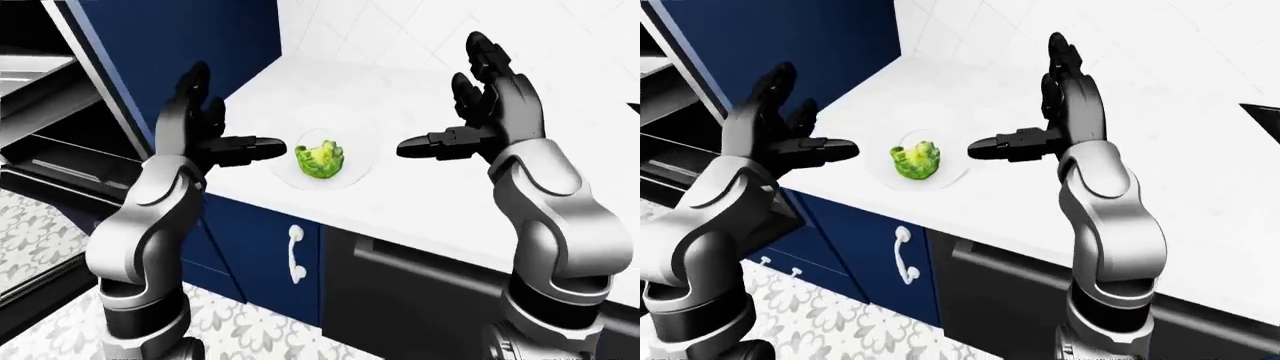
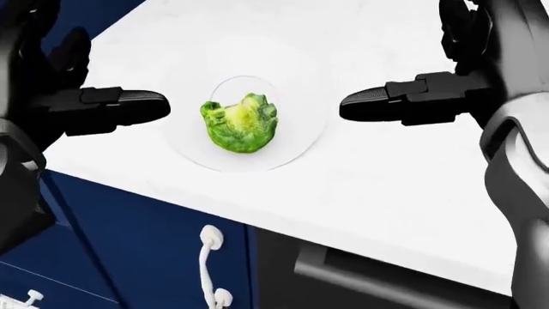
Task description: Place the broccoli on the top rack of the oven.
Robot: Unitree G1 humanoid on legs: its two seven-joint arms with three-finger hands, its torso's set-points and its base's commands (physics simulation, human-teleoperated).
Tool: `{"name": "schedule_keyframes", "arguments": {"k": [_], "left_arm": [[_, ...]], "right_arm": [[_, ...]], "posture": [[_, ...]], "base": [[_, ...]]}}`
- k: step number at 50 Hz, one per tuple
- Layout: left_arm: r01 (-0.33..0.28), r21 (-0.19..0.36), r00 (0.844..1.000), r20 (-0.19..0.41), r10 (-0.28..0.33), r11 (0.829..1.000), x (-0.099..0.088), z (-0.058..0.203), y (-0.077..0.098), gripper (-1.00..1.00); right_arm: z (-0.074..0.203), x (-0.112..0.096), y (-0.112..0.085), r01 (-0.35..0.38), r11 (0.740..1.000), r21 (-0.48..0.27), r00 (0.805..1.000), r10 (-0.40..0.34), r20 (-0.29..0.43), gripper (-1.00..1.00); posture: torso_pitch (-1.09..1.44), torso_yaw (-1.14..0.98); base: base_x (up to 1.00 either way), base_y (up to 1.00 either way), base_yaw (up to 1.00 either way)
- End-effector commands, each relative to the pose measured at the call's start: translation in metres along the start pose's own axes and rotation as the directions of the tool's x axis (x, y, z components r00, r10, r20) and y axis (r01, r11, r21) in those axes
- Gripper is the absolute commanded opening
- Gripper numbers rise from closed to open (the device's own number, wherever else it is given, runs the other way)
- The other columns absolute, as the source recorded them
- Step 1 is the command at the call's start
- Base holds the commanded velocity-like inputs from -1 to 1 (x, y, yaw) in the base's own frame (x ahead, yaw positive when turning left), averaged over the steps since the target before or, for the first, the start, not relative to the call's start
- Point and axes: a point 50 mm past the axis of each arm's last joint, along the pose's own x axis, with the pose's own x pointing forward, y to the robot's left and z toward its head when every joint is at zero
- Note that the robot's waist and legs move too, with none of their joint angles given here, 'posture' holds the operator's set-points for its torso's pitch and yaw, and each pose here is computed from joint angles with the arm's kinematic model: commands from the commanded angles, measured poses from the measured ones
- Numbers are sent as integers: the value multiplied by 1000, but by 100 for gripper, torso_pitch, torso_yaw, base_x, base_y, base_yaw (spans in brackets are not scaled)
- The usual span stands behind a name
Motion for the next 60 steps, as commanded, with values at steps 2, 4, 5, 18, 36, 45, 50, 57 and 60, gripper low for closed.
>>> {"name": "schedule_keyframes", "arguments": {"k": [2,4,5,18,36,45,50,57,60], "left_arm": [[-12,1,994,105,12,1000,-3,21,3,100],[-10,1,994,104,10,1000,-3,20,3,100],[-9,1,995,104,9,1000,-3,20,2,100],[-6,-1,994,105,6,1000,-5,21,1,100],[0,-8,994,107,0,1000,-7,24,1,100],[-1,-10,994,110,2,1000,-6,25,1,100],[-2,-12,993,114,4,1000,-7,26,2,100],[-3,-13,993,116,5,1000,-7,27,2,100],[-3,-13,993,117,4,1000,-7,28,2,100]], "right_arm": [[22,-4,2,-8,1000,-6,993,9,118,100],[22,-3,3,-13,1000,-4,993,13,117,100],[23,-3,5,-17,1000,-4,993,17,118,100],[23,-4,17,-101,994,-44,989,105,106,100],[31,-3,61,-342,926,-162,939,343,-22,100],[27,3,77,-399,892,-214,915,402,-29,100],[32,1,82,-409,884,-226,909,415,-23,59],[31,1,84,-414,881,-229,907,419,-27,34],[30,0,86,-423,876,-231,904,427,-33,33]], "posture": [[0,0],[0,0],[0,0],[0,0],[0,0],[0,0],[0,0],[0,0],[0,0]], "base": [[0,0,0],[0,0,0],[0,0,0],[0,0,0],[0,0,0],[0,0,0],[0,0,0],[0,0,0],[0,0,0]]}}
